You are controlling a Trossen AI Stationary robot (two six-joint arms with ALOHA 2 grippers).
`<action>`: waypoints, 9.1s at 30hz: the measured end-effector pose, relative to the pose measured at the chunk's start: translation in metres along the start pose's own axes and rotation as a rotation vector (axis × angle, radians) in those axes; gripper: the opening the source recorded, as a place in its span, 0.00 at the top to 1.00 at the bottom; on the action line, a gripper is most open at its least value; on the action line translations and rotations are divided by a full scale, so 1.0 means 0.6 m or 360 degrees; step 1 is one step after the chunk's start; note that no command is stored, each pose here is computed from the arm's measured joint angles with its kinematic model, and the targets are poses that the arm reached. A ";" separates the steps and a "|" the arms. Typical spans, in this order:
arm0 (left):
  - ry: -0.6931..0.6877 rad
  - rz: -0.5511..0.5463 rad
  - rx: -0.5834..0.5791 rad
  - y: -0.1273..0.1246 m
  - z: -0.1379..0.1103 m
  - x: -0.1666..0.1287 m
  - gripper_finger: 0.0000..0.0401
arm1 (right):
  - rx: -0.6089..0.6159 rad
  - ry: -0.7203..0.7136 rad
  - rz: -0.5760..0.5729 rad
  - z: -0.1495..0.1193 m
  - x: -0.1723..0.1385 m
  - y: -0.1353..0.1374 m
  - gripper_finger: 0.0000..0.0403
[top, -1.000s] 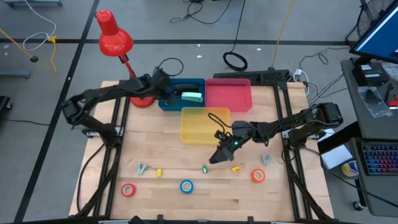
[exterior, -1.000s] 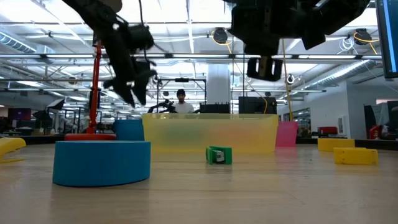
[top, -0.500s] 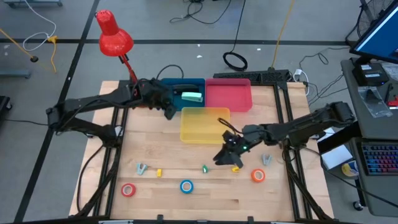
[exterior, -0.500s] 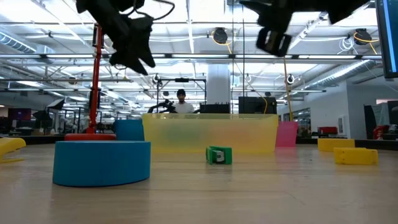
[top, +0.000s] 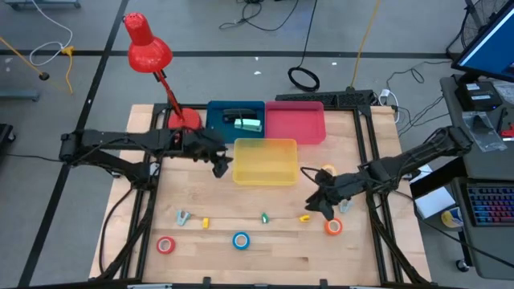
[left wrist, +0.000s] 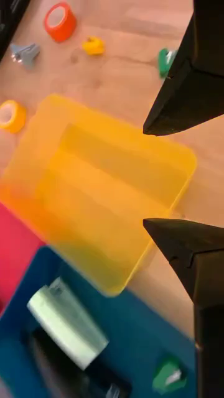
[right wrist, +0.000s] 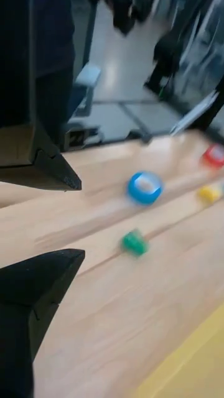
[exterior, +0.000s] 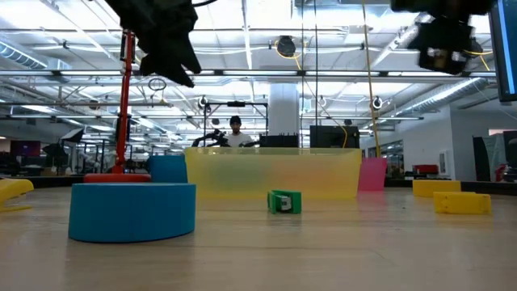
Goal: Pick and place Stapler, Stapler remover, tape
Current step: Put the right yellow stapler into the blue bin
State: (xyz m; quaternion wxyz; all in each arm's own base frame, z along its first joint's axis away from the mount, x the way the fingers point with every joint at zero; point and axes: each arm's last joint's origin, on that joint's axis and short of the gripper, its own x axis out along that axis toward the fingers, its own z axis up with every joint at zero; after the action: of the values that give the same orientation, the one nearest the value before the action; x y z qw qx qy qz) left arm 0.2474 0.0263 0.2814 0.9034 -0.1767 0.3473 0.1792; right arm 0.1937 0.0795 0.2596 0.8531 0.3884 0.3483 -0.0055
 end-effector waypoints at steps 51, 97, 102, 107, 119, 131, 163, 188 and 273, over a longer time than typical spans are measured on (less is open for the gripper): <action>-0.0299 -0.0457 -0.0086 -0.044 -0.175 -0.049 0.43 | -0.0186 0.0200 -0.0138 0.000 0.043 0.070 0.61; -0.0404 -0.0419 0.0190 -0.065 -0.195 -0.069 0.43 | -0.0792 0.0125 -0.0238 0.086 0.089 0.136 0.61; -0.0404 -0.0419 0.0190 -0.065 -0.195 -0.069 0.43 | -0.0699 0.0170 -0.0296 0.082 0.088 0.130 0.61; -0.0393 -0.0408 0.0213 -0.064 -0.196 -0.068 0.43 | -0.0646 0.0241 -0.0379 0.075 0.094 0.120 0.61; -0.0360 -0.0380 0.0250 -0.062 -0.200 -0.067 0.43 | -0.0602 0.0432 -0.0527 0.057 0.127 0.098 0.61; -0.0351 -0.0373 0.0268 -0.061 -0.201 -0.066 0.43 | -0.0487 0.0702 -0.0540 0.020 0.143 0.053 0.61; -0.0350 -0.0374 0.0252 -0.061 -0.201 -0.066 0.43 | -0.0442 0.0727 -0.0619 0.020 0.146 0.028 0.61; -0.0350 -0.0371 0.0258 -0.061 -0.201 -0.066 0.43 | -0.0582 0.0757 -0.0568 0.007 0.148 0.032 0.31; -0.0365 -0.0306 0.0205 -0.049 -0.190 -0.059 0.43 | -0.0921 0.0873 -0.0610 -0.080 0.212 -0.091 0.63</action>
State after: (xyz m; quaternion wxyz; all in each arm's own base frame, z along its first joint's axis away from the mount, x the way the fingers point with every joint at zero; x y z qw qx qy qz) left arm 0.1718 -0.0574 0.2320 0.9595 -0.1291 0.2341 0.0883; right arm 0.2461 0.1065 0.1257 0.7863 0.0489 0.6148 0.0375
